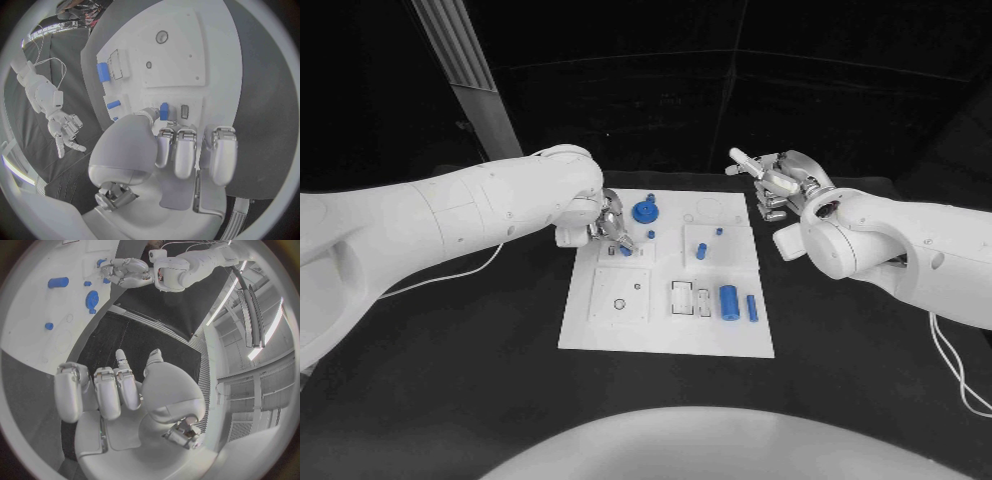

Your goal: Assemble the parts on the task board

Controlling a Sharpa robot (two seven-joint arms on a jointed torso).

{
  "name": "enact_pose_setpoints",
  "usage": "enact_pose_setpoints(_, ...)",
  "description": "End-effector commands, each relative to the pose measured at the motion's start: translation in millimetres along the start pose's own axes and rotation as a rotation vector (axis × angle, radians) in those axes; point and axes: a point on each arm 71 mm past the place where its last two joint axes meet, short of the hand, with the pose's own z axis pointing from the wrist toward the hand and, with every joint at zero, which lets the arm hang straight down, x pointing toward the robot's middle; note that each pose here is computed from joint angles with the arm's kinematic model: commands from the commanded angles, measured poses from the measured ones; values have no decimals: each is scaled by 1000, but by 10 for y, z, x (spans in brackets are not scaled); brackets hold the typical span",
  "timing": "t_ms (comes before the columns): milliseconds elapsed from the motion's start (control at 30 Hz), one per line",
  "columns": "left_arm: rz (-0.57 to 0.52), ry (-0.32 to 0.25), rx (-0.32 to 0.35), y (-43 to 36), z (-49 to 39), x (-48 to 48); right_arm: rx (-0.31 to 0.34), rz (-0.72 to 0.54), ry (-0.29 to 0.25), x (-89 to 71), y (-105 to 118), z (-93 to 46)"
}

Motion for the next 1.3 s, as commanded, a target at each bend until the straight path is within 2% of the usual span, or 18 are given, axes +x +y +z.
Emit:
enact_pose_setpoints(33,8,11,-1,6,6,8,-8,-3,-3,-1,17,0)
enact_pose_setpoints(533,-1,0,33,-10,7,0,-5,-4,-9,-11,12,3)
enact_pose_setpoints(833,-19,-22,60,10,-1,-17,-2,-4,-13,-19,6,4)
enact_pose_setpoints(1300,-13,-14,49,4,12,-24,1,-4,-15,-15,6,7)
